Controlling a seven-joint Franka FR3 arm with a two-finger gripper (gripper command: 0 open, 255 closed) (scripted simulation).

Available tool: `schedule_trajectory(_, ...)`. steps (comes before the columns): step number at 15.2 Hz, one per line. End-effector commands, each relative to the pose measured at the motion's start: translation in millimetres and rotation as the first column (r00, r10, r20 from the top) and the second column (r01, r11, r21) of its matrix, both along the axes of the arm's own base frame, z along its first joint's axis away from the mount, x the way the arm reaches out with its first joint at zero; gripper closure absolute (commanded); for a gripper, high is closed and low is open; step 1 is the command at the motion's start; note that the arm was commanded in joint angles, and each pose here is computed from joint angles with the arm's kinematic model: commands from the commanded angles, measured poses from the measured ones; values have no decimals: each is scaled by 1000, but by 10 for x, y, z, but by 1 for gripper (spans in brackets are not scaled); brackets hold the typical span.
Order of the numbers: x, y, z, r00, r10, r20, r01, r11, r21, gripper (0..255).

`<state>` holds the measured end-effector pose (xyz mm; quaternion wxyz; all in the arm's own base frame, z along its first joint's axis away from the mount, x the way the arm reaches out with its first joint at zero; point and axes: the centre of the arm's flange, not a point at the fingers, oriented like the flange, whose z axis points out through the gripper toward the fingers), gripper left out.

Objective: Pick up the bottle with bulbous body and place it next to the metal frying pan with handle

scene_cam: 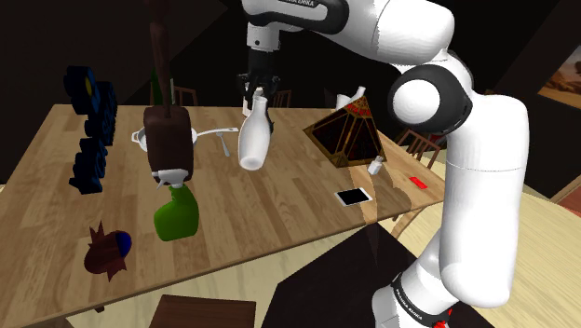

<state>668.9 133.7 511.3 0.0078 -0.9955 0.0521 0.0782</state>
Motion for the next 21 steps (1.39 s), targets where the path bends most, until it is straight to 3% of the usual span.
schedule_trajectory(1,0,-6,-104,1000,0,1,0,1000,0,255)
schedule_trajectory(13,0,-6,-724,1000,0,1,0,1000,0,255)
schedule_trajectory(21,0,-6,-724,1000,0,1,0,1000,0,255)
